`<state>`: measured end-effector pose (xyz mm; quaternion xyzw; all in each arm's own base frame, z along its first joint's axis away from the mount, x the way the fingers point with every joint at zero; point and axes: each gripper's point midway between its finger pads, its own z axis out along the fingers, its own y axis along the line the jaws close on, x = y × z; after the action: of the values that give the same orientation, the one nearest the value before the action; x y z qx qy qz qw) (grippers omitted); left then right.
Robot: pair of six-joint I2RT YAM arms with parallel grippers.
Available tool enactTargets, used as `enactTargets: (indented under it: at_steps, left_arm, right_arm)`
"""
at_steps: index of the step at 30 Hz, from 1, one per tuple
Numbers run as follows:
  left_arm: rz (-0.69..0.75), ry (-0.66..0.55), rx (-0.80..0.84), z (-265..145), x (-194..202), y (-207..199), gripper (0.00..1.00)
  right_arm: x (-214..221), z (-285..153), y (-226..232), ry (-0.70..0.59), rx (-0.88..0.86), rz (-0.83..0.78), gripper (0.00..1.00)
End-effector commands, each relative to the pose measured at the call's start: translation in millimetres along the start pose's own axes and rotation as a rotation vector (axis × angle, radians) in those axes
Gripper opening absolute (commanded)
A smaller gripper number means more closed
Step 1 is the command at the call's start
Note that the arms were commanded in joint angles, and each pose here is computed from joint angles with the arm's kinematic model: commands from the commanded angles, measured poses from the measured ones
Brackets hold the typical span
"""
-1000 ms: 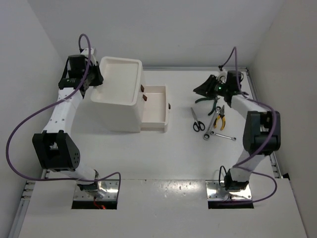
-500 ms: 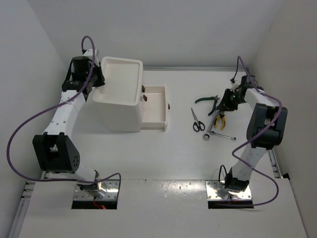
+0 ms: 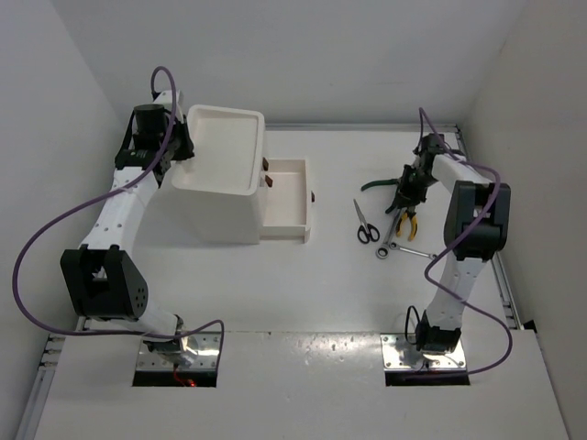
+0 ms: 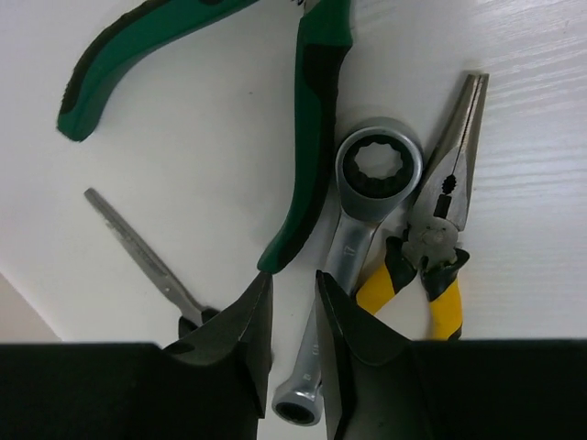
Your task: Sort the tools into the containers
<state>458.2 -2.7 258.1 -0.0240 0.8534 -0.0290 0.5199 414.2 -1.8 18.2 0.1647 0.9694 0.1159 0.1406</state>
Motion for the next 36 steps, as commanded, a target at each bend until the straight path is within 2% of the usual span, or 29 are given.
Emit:
enactTargets:
  at_steps: [1, 7, 17, 26, 34, 36]
  left_arm:
    - [-0.039, 0.127, -0.076, 6.3, 40.2, 17.5, 0.0]
    - [-0.039, 0.127, -0.076, 6.3, 40.2, 17.5, 0.0]
    - [-0.039, 0.137, -0.076, 8.9, 43.3, 17.8, 0.0]
    - [-0.039, 0.127, -0.076, 9.6, 41.0, 17.7, 0.0]
    - [-0.039, 0.127, -0.076, 9.6, 41.0, 17.7, 0.0]
    - [-0.039, 0.127, -0.076, 9.6, 41.0, 17.7, 0.0]
  right_arm:
    - [-10.5, -2.1, -9.2, -0.031, 0.116, 0.068, 0.26]
    - [-19.5, 0.3, -2.6, -0.072, 0.108, 0.083, 0.34]
    - [-16.5, 19.3, 10.5, -0.03, 0.073, 0.108, 0.34]
    - [-23.1, 29.6, 16.4, -0.049, 0.083, 0.119, 0.28]
    - [-30.3, 37.5, -12.7, -0.086, 0.241, 0.13, 0.27]
    - [-32.3, 39.8, -17.0, -0.085, 0.245, 0.139, 0.18]
